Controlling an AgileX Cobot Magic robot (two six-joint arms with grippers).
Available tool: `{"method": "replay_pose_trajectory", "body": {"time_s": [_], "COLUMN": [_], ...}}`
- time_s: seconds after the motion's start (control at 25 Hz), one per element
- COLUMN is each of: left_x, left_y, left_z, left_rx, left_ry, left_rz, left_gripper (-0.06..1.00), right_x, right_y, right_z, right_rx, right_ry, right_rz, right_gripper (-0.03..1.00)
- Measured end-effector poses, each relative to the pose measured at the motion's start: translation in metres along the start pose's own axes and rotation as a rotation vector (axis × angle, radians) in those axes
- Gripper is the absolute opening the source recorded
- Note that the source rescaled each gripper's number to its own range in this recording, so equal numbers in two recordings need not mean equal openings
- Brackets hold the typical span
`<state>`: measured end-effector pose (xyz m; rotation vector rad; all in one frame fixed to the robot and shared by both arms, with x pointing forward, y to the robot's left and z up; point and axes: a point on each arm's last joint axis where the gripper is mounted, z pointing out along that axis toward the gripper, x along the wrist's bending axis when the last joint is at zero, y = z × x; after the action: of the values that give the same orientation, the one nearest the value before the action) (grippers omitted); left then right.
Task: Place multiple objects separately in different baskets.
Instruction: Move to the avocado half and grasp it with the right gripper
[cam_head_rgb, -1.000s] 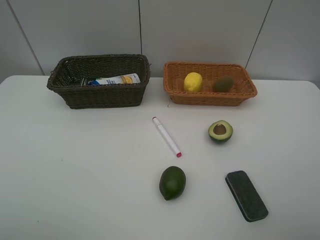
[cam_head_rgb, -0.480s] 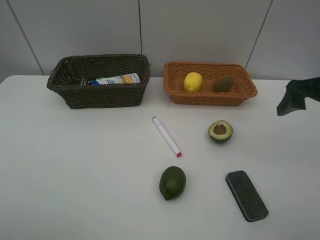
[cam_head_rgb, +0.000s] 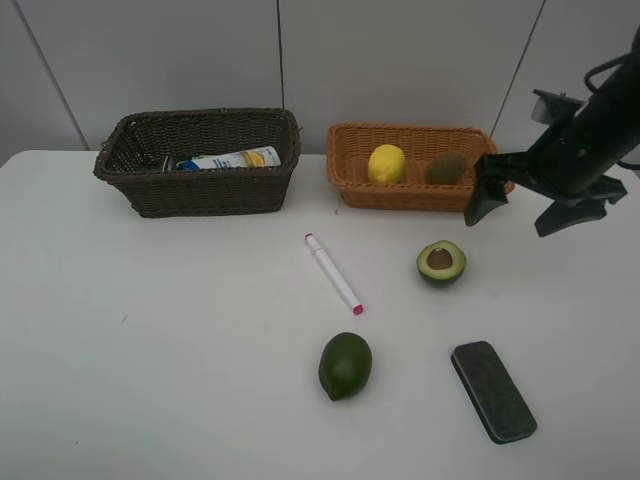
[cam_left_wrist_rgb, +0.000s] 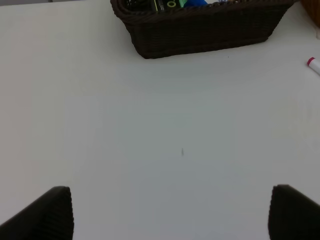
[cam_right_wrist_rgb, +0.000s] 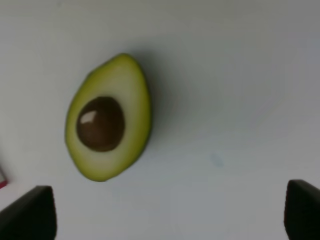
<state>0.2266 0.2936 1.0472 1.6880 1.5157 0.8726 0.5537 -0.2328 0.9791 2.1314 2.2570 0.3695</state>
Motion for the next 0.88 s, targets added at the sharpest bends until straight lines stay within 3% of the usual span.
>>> {"method": "replay_pose_trajectory", "body": {"time_s": [0.28, 0.88], "left_x": [0.000, 0.000], "left_y": [0.000, 0.000], "left_z": [0.000, 0.000], "left_rx": [0.000, 0.000], "left_ry": [0.000, 0.000], "left_rz": [0.000, 0.000], "left_gripper": [0.99, 0.99], "right_x": [0.039, 0.034], "right_y": [0.012, 0.019], "right_z": [0.047, 0.095], "right_rx": [0.089, 0.152], "right_ry": [0.007, -0.045], "right_rz": [-0.111, -0.121], "right_gripper": [1.00, 1.00]}}
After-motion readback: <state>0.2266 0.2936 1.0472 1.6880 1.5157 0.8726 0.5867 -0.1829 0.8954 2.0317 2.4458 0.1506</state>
